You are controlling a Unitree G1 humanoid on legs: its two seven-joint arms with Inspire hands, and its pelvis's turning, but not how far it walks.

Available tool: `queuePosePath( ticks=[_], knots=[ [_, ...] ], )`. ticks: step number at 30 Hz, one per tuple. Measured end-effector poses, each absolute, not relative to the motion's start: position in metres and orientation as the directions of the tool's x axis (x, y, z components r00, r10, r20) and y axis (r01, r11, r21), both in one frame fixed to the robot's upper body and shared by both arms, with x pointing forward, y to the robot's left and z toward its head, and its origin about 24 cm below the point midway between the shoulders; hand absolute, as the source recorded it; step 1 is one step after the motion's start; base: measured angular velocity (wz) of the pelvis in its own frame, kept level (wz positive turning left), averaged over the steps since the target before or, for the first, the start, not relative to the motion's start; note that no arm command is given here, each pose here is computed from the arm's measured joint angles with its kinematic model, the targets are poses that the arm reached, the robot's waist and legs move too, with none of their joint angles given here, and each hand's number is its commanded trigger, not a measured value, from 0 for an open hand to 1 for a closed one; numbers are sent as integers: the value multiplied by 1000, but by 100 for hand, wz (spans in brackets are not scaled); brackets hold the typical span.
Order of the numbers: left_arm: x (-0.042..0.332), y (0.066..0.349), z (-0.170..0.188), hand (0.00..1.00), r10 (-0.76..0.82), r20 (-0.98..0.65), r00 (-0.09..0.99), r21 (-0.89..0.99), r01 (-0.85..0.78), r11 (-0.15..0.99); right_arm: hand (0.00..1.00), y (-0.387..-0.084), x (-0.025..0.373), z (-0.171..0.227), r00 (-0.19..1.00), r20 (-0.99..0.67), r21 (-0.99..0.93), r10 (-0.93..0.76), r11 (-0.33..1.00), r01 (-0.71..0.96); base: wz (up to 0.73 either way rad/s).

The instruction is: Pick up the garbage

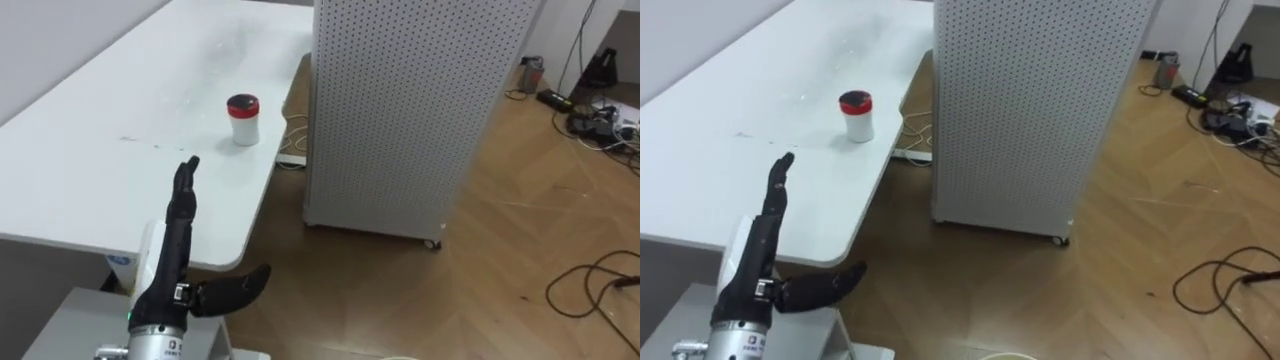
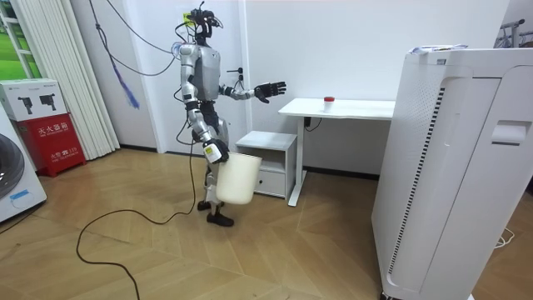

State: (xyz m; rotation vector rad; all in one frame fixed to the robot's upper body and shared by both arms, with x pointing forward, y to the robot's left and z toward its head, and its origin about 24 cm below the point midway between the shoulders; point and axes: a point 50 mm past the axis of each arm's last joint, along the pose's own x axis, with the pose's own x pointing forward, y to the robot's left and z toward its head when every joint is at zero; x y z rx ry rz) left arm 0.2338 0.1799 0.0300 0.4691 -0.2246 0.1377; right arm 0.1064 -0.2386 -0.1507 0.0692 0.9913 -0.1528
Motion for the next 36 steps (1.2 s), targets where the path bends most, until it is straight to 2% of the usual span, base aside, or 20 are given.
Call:
queuePosePath(
  ticks=[11, 19, 29, 36],
  knots=[
    [233, 183, 29, 0, 106, 237, 966, 414, -199, 888, 100, -236, 114, -148, 557, -829, -1, -53, 996, 94, -32],
    [225, 186, 17, 0, 156, 202, 967, 387, -225, 894, 100, -241, 97, -151, 517, -850, -41, -102, 991, 128, -50],
    [218, 202, 13, 0, 214, 187, 959, 404, -274, 873, 100, -240, 90, -154, 489, -865, -54, -116, 989, 139, -4],
    [221, 200, 20, 0, 220, 241, 945, 395, -302, 868, 100, -243, 96, -151, 497, -855, -81, -147, 985, 152, -7]
  ],
)
